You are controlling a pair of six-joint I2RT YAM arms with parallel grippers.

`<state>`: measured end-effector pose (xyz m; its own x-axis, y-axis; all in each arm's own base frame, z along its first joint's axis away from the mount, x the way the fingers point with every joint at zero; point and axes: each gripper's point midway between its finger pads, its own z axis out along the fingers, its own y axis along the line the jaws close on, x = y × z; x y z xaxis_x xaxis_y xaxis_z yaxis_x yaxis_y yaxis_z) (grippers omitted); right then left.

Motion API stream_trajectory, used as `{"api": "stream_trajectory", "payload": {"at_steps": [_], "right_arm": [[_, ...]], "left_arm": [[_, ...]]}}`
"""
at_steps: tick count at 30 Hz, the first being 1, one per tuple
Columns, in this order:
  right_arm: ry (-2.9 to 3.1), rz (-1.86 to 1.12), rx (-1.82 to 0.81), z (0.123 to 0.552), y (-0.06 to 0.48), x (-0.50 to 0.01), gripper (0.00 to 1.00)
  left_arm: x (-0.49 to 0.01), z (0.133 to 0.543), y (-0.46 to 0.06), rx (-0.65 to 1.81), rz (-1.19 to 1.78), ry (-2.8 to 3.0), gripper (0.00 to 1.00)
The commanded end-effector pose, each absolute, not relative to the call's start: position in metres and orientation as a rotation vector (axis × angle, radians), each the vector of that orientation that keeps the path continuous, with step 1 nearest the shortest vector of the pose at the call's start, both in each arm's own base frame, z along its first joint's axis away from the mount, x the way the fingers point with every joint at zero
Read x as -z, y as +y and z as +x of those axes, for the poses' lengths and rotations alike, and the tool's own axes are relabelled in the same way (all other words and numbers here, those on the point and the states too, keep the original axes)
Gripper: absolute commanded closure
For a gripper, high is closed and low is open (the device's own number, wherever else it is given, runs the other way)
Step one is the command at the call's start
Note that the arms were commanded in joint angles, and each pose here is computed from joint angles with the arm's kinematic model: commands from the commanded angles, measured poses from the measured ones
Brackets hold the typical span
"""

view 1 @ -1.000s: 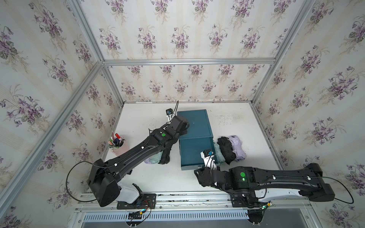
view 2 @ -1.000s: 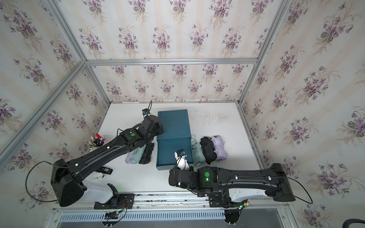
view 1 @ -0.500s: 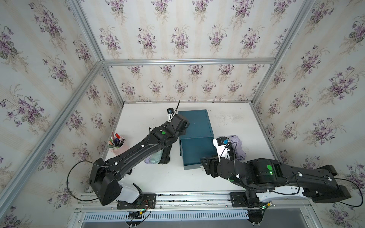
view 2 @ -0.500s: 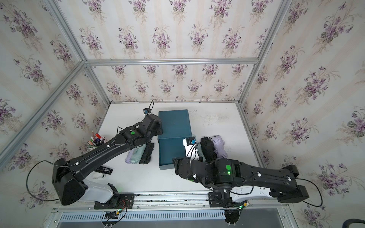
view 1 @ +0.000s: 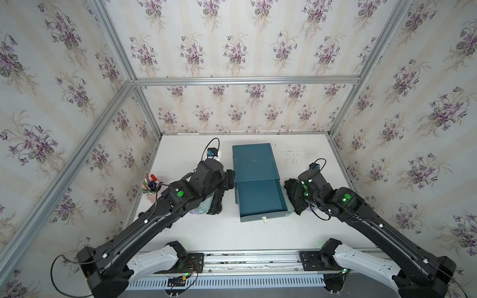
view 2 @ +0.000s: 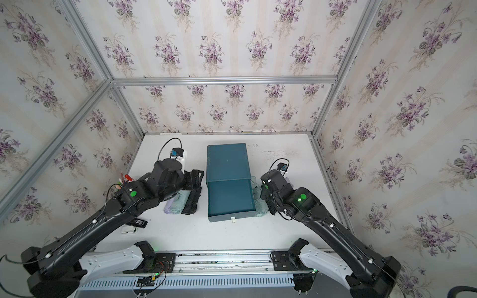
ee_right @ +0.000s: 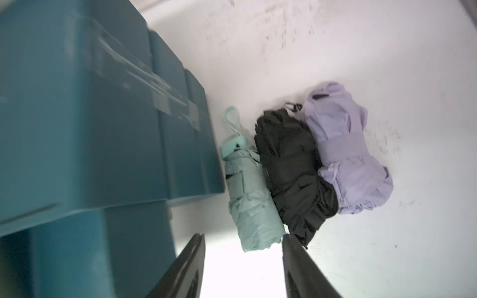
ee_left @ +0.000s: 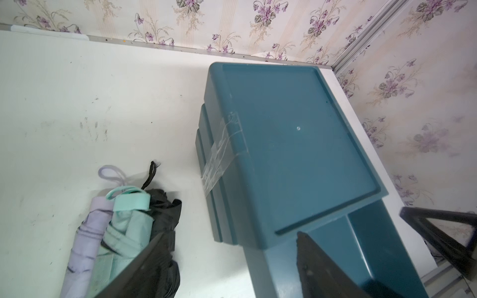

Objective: Place the umbrella in the drawer by color
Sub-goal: Open the drawer in the storage box.

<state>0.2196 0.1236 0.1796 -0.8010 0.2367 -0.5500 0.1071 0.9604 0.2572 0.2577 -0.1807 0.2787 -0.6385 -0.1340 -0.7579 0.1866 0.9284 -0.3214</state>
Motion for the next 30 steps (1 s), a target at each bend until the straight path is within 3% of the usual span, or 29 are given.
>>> {"api": "stream_trajectory", "payload": {"at_steps": [1,8,24,27,30], "right_arm": [[2.517,0.169,-0.456,0.216,0.147,-0.166,0.47],[2.590,0.158,-0.476,0.207,0.152,-0.124,0.46],[2.584,0.125,-0.665,0.191,0.172,-0.138,0.46],[2.586,0.170,-0.505,0.196,0.152,-0.137,0.45],[2.568,0.264,-0.206,0.208,0.111,-0.134,0.38]], "left_arm": [[-0.264,0.234,-0.174,0.532,0.081,2.237,0.18],[-0.229,0.203,-0.148,0.597,0.005,2.236,0.17],[-0.227,0.208,-0.153,0.560,0.035,2.272,0.17],[-0.233,0.209,-0.153,0.556,0.038,2.270,0.17],[-0.244,0.207,-0.154,0.580,0.044,2.256,0.17]]}}
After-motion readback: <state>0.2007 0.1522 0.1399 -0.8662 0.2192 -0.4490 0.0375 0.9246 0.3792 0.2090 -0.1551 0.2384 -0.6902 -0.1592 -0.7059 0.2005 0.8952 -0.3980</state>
